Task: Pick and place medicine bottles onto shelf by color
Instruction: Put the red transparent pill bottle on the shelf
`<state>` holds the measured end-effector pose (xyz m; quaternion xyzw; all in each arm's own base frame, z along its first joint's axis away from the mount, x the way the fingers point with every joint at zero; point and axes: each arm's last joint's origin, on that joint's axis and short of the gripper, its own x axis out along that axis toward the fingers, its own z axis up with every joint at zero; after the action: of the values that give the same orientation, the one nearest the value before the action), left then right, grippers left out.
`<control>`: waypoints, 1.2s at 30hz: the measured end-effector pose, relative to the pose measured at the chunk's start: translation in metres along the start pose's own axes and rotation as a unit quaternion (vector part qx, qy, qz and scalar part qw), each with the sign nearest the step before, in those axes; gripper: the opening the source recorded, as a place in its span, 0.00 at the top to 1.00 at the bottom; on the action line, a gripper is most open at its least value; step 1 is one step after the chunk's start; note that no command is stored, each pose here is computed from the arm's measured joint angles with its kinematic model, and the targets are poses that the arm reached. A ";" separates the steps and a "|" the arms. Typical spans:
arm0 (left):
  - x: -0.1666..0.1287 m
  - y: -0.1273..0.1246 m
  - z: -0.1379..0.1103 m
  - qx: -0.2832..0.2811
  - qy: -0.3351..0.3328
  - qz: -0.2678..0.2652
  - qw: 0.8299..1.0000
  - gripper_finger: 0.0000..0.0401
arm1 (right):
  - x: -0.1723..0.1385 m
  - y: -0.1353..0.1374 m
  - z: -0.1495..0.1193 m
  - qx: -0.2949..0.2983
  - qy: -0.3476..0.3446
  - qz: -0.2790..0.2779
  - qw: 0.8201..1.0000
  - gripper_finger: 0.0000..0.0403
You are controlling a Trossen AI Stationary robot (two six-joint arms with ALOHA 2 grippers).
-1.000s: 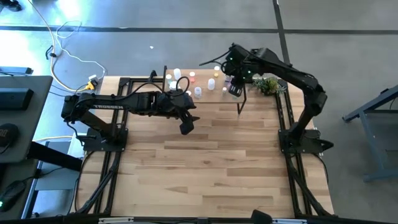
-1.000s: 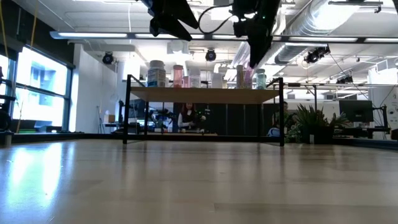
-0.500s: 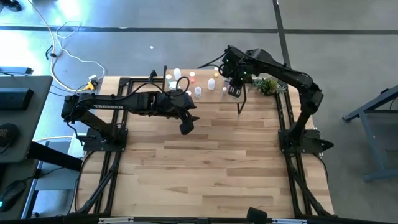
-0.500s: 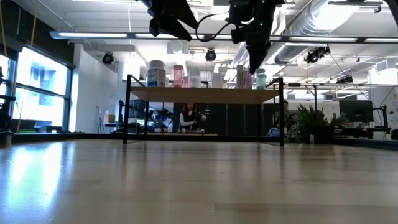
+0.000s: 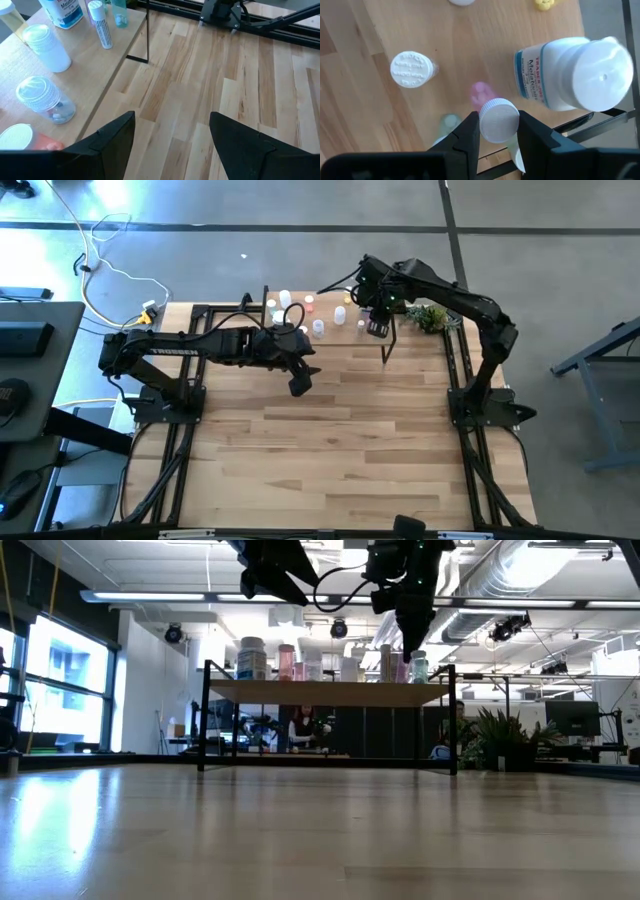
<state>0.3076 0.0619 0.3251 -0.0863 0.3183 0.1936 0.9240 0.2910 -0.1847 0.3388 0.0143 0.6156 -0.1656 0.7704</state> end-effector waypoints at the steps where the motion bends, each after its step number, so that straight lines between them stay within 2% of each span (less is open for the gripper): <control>1: 0.000 0.000 0.000 0.000 0.000 0.000 1.000 0.38 | 0.000 0.000 0.000 -0.001 0.002 0.001 1.000 0.77; 13: 0.000 0.000 0.000 0.000 0.000 0.000 1.000 0.38 | 0.000 0.003 0.000 -0.004 0.003 0.005 1.000 0.77; 22: 0.000 0.000 0.000 0.001 0.002 0.000 1.000 0.38 | 0.000 0.003 0.000 -0.005 0.003 0.005 1.000 0.70; 36: 0.000 0.000 0.000 0.001 0.002 0.000 1.000 0.38 | 0.000 0.002 0.002 -0.004 -0.001 -0.010 1.000 0.69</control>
<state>0.3073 0.0619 0.3248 -0.0860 0.3206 0.1936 0.9232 0.2930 -0.1836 0.3386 0.0050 0.6156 -0.1709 0.7693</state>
